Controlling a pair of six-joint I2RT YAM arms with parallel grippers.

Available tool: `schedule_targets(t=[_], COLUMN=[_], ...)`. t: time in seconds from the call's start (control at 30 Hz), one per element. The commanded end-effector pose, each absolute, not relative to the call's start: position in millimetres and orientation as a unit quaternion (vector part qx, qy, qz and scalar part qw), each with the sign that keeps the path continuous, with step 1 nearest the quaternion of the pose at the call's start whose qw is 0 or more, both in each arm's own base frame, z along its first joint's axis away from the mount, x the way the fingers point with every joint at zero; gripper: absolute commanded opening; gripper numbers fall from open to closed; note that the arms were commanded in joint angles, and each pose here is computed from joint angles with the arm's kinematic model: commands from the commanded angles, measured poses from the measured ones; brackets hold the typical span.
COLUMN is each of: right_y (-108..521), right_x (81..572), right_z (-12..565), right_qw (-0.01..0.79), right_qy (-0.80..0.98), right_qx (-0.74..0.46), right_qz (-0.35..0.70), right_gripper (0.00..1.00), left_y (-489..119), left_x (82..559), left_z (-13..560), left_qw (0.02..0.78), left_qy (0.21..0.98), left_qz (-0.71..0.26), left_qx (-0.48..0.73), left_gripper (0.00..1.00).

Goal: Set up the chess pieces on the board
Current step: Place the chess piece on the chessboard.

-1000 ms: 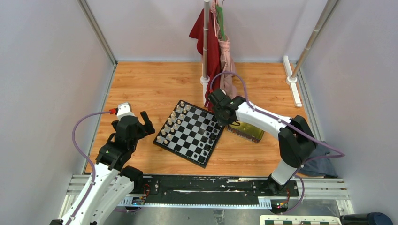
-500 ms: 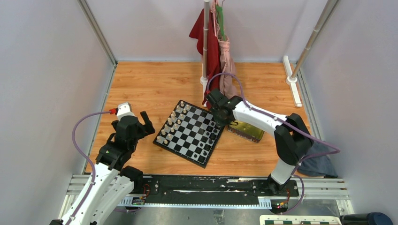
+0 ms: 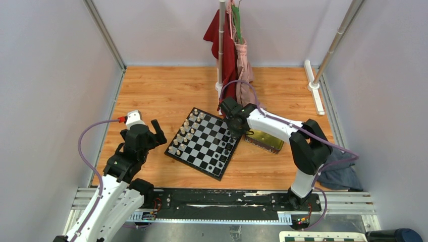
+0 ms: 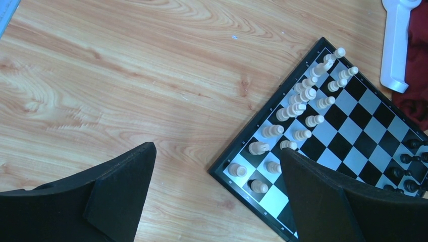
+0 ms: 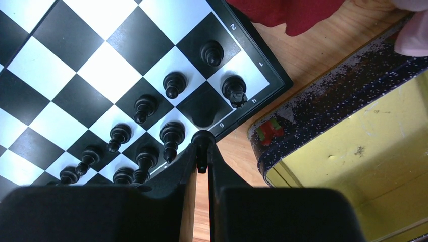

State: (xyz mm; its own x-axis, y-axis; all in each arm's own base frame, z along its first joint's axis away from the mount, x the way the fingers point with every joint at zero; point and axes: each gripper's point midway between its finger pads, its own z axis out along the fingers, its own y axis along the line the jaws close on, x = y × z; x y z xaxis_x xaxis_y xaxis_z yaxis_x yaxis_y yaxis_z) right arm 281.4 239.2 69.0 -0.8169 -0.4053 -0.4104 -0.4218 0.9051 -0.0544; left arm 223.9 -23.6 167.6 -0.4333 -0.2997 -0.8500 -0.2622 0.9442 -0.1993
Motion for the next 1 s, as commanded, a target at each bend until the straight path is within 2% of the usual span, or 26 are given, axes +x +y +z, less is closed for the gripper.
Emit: schedule_targets(t=[0.0, 0.97], right_y=[250, 250], right_x=[284, 293], right_z=[70, 54], right_qw=[0.210, 0.199], right_qy=[0.949, 0.950], right_qx=[-0.234, -0.239], right_qz=[0.024, 0.014], right_gripper=[0.00, 0.00], left_y=[-23, -24], left_x=[224, 226], left_z=[163, 159], left_qw=[0.502, 0.498], left_qy=[0.848, 0.851], left_qz=[-0.012, -0.010], left_qx=[-0.168, -0.165], left_gripper=[1.00, 1.00])
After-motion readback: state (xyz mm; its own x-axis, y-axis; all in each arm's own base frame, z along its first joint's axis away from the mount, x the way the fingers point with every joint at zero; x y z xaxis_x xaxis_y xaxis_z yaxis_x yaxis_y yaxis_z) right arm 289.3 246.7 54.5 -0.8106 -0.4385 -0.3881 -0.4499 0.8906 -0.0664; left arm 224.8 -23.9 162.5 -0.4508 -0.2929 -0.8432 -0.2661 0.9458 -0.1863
